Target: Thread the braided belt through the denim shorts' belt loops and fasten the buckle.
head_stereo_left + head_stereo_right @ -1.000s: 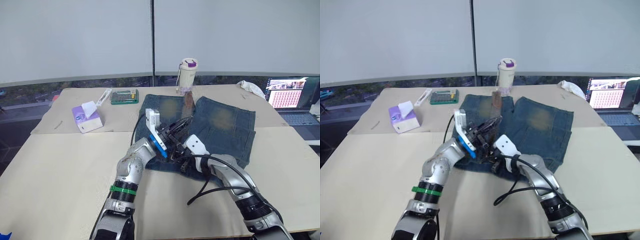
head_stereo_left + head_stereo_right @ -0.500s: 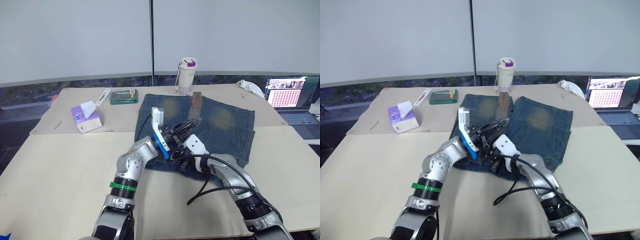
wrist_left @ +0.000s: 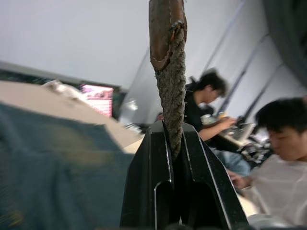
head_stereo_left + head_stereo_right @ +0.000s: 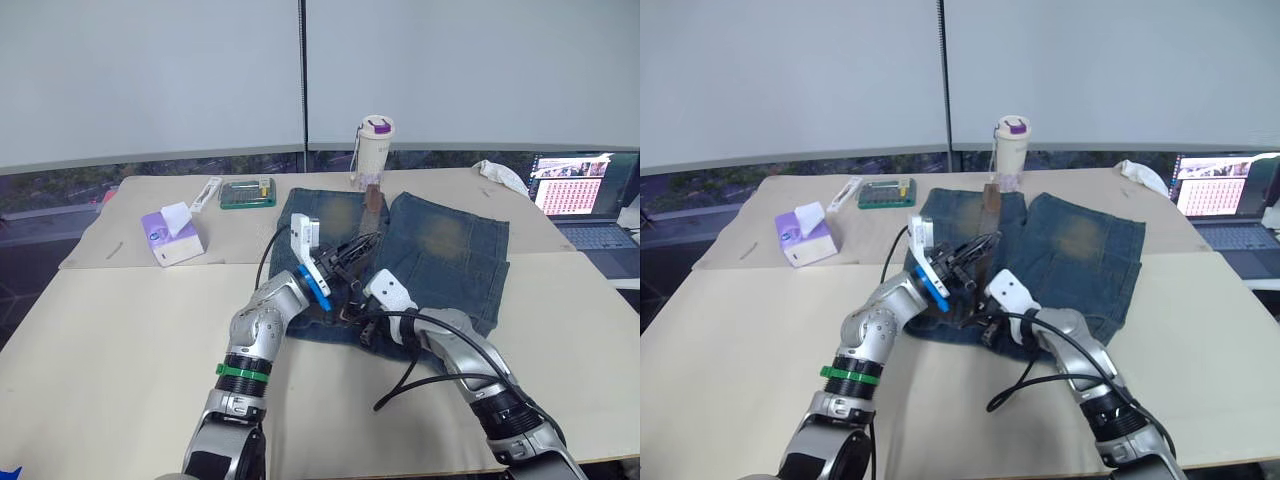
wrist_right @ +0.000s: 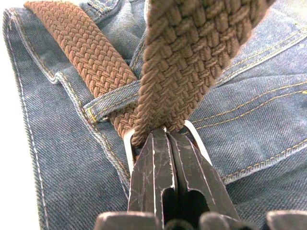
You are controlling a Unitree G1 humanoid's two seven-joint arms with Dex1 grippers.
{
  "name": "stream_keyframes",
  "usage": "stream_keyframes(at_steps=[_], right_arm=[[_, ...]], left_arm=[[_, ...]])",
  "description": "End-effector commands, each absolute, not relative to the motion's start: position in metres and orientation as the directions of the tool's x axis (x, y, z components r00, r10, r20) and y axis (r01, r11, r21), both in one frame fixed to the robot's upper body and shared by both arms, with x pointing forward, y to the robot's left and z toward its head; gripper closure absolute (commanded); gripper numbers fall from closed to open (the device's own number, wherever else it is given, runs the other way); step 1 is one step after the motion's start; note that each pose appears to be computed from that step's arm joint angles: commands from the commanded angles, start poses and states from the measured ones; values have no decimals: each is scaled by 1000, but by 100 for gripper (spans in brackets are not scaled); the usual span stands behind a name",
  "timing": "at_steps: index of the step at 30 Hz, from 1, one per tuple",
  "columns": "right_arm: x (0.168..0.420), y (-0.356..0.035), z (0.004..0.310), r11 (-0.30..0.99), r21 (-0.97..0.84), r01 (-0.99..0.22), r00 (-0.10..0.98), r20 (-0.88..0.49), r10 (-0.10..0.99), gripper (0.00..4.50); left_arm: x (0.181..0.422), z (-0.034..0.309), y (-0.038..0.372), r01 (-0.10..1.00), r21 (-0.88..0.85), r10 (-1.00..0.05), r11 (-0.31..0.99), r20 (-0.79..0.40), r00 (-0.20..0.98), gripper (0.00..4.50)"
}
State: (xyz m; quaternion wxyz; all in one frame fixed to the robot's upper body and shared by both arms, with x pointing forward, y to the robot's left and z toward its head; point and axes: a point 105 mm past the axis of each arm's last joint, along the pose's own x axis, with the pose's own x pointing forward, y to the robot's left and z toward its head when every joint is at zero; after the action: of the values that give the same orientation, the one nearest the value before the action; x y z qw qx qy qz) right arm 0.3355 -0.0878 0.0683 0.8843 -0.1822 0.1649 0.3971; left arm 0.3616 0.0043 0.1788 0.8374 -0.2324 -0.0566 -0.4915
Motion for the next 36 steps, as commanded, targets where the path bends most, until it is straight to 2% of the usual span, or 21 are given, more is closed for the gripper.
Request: stream_keyframes(at_steps=[1,6,9,12,16,19,24,29,32,36], right_arm=[[323,-108,22,648,-153,-746,604,-565,562,437],[329,-114,56,678,-232,-698,703,-405,585,437],[327,-115,77,670,-267,-693,720,-303,624,437],[327,-123,103,725,-234,-647,762,-180,622,437],[323,-133,112,748,-210,-630,776,-163,609,437],[324,-142,123,796,-126,-592,806,-128,579,363],[320,-144,158,825,57,-562,826,-11,564,185],[313,-130,190,776,272,-570,818,92,568,8],[310,-118,203,727,358,-586,801,124,585,2],[316,-111,211,696,461,-550,820,139,556,2]], left_arm=[[365,204,8,864,-231,-775,447,382,503,450],[376,189,13,841,-160,-788,517,293,541,450],[380,189,14,835,-133,-784,534,291,548,450],[383,190,15,835,-114,-785,538,293,546,450],[381,182,10,847,-66,-809,528,265,525,450],[378,178,6,853,-13,-824,521,251,507,450],[372,171,0,851,91,-842,517,229,488,450],[367,158,-6,822,203,-845,532,184,501,450],[367,154,-7,801,245,-838,546,173,518,450],[368,150,-11,771,309,-830,556,155,536,450]])
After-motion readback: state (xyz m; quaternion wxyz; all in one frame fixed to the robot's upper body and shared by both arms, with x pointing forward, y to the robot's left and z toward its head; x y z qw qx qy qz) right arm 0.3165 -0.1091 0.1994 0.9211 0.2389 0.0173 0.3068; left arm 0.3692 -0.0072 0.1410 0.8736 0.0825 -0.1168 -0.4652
